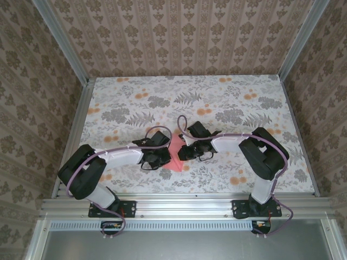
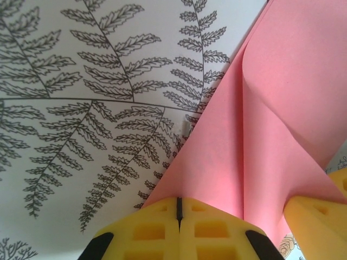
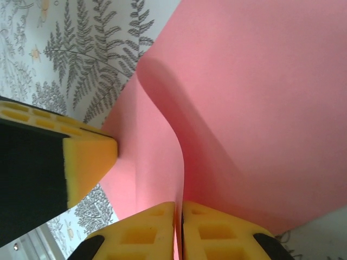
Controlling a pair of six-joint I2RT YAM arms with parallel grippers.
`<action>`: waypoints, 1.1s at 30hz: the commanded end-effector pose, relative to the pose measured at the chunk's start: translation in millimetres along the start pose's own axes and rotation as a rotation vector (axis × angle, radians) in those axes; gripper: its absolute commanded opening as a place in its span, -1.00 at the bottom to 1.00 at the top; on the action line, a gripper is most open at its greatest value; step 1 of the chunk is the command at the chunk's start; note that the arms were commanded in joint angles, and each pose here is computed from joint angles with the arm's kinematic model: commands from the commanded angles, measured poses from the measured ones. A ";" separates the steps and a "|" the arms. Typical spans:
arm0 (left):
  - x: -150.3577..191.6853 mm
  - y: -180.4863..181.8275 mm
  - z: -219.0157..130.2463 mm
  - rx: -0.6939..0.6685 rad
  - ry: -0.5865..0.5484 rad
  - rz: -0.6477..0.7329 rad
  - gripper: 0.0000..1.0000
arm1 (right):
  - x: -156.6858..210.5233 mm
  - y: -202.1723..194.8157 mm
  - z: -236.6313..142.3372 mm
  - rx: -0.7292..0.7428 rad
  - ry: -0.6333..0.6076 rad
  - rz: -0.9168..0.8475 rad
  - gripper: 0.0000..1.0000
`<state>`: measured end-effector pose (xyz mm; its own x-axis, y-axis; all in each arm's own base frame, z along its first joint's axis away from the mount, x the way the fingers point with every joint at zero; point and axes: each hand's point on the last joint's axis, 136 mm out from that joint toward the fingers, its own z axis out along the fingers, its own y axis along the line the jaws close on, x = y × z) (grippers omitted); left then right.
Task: Fold a paper plane with a square sheet of paper (pick it up from the middle)
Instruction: Fold the triangle a second time at the center of the table.
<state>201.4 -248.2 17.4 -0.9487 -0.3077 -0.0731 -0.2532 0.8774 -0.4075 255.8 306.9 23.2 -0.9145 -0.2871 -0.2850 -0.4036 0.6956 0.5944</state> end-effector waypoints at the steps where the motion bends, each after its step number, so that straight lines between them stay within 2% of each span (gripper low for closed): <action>1: 7.4 18.3 4.8 -0.063 0.015 -0.015 -1.00 | 2.8 8.4 -3.3 -0.026 0.006 0.000 -0.75; 8: 5.8 20.5 0.9 -0.074 0.004 -0.008 -1.00 | 5.6 -10.9 1.3 0.068 0.020 -0.021 -0.75; 17: 5.6 24.0 -0.9 -0.099 0.001 0.004 -1.00 | -3.8 -11.8 1.6 0.088 0.009 -0.058 -0.75; 33: 3.7 21.0 -1.9 -0.095 -0.003 0.009 -1.00 | 8.2 -8.4 5.0 0.052 0.039 -0.036 -0.75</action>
<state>201.8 -247.0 17.2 -0.9478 -0.3089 -0.0788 -0.2534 0.8801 -0.4016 261.9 302.5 15.4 -0.8979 -0.3204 -0.3019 -0.4379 0.7208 0.5373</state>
